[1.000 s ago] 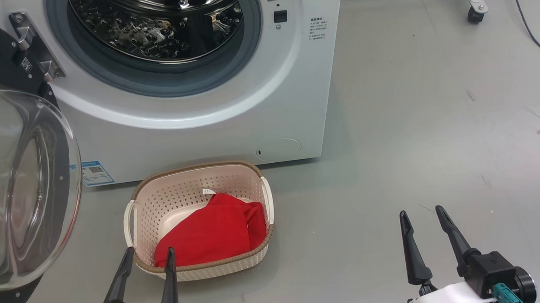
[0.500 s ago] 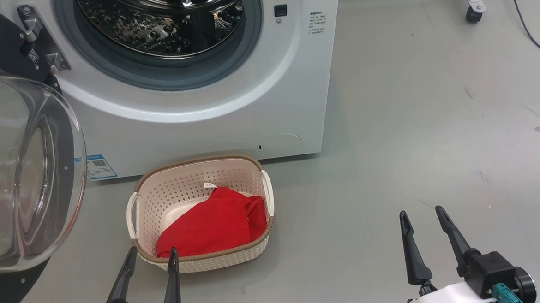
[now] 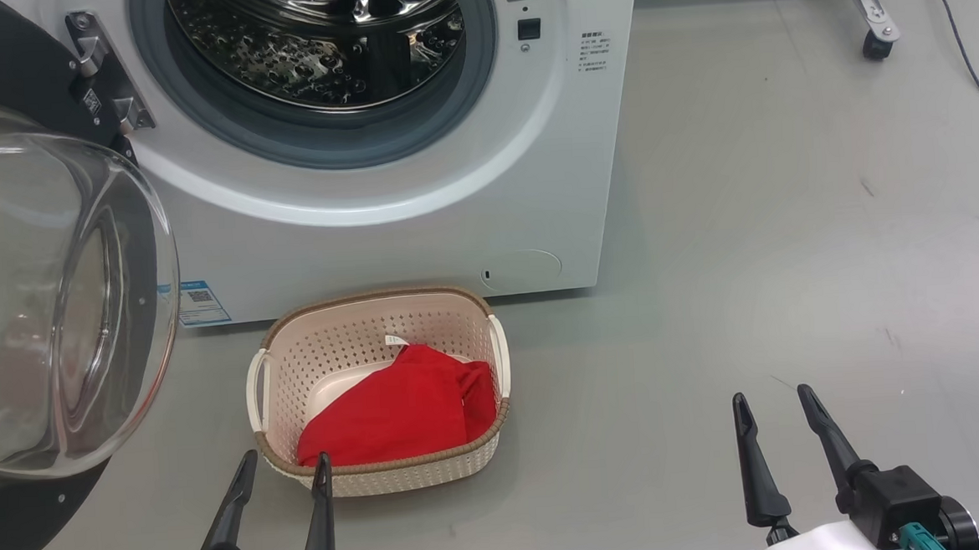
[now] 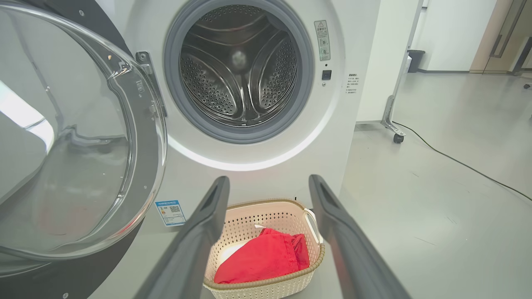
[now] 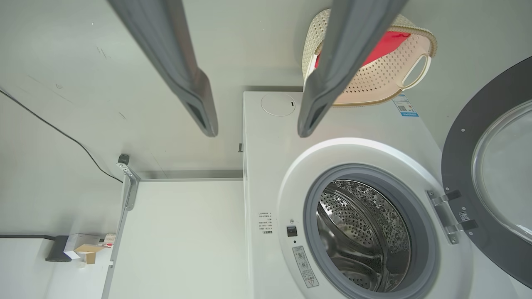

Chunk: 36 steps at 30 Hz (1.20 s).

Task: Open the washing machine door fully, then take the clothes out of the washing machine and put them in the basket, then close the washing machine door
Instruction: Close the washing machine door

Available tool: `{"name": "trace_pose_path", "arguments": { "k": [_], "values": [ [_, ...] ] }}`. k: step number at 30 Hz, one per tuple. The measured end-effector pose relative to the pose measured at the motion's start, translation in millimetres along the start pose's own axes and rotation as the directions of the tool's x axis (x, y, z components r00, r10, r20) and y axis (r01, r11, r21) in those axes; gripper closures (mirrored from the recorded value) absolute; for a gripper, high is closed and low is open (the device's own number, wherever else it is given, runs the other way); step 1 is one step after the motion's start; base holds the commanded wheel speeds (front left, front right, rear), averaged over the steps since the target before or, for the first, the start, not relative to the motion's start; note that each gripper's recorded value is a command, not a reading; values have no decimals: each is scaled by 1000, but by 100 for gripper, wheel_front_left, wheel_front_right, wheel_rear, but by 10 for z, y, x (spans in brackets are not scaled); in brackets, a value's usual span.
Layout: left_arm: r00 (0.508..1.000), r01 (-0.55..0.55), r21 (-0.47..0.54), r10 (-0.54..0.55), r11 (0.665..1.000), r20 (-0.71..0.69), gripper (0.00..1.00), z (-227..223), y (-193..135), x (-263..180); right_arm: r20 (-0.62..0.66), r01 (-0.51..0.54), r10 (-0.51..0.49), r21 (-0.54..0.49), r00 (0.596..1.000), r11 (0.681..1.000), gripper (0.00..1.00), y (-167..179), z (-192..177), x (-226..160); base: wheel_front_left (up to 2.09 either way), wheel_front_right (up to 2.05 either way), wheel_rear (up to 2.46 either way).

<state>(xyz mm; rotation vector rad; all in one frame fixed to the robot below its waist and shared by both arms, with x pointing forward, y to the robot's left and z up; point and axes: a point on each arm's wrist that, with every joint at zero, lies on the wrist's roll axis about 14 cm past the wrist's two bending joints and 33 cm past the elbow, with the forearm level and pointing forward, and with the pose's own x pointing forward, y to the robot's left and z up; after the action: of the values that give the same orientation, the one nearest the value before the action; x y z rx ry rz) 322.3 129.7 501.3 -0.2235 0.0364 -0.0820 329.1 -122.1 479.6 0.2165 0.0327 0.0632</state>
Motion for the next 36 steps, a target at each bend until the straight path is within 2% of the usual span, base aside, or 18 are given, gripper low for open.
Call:
{"name": "trace_pose_path", "arguments": {
  "k": [9,19,36],
  "values": [
    [999,-47,0,47,999,7,0,20,123,-74,-10,-36,36,-1,999,999,0,93,-27,68,0,0,0],
    [988,-150,2,150,989,22,0,61,373,-236,-24,-127,127,-3,992,992,0,345,-70,187,0,0,0],
    [930,-363,-8,362,932,61,0,145,858,-697,-61,-328,327,4,943,945,0,954,-194,330,0,0,0]
  ]
}}
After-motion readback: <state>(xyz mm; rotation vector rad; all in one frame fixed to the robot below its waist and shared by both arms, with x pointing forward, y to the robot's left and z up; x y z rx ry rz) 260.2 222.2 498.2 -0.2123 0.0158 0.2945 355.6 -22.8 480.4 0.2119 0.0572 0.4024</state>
